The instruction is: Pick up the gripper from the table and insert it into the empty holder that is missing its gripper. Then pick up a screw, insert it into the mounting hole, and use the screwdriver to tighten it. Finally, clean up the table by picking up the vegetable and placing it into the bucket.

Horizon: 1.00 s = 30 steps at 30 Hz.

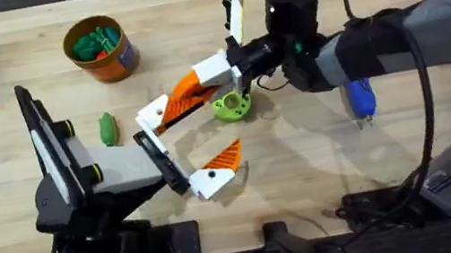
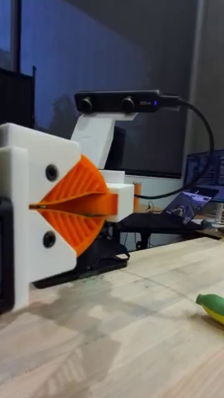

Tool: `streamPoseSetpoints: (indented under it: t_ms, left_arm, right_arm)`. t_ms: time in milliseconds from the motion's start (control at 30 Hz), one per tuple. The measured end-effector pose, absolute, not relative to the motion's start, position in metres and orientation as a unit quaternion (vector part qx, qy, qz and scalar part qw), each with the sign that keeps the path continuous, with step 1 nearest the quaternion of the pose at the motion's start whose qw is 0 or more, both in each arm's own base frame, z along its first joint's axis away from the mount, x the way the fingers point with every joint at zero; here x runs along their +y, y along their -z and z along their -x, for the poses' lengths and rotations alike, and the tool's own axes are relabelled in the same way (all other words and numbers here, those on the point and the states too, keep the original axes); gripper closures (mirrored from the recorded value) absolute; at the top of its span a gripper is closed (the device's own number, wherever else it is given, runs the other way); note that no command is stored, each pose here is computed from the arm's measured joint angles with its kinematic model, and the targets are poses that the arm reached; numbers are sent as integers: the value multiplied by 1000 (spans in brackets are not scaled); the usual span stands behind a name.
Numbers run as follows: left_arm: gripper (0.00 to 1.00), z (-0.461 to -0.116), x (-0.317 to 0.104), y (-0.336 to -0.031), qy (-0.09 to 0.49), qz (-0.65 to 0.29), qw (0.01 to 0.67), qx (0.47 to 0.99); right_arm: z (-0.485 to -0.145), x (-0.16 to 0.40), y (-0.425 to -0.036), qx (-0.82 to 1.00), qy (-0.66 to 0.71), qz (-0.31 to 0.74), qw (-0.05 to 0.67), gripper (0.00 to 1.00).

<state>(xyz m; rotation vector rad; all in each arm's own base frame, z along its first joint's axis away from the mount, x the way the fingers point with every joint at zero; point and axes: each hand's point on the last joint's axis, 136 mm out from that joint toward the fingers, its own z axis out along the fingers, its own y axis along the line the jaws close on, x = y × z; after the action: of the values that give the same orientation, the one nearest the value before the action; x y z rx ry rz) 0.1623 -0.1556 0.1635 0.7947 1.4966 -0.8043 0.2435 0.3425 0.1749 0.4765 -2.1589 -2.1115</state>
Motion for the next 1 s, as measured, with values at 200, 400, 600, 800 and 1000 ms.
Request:
streamPoseSetpoints:
  t_ms: [200, 400, 600, 800, 1000]
  left_arm:
    - [16, -164, -154, -163, 342, -338, 593, 645]
    - [16, -164, -155, -163, 342, -339, 593, 645]
    - [16, -161, -156, -164, 347, -345, 591, 641]
    - [16, -161, -157, -164, 348, -346, 591, 640]
    - [16, -161, -156, -164, 347, -346, 591, 640]
  right_arm:
    - [-247, 346, -173, -701, 691, -167, 55, 978]
    - [-246, 347, -174, -696, 693, -178, 64, 978]
    - [-247, 343, -175, -694, 693, -182, 69, 977]
    - [-246, 343, -175, -694, 693, -182, 69, 976]
    - [-246, 344, -175, -694, 693, -183, 71, 977]
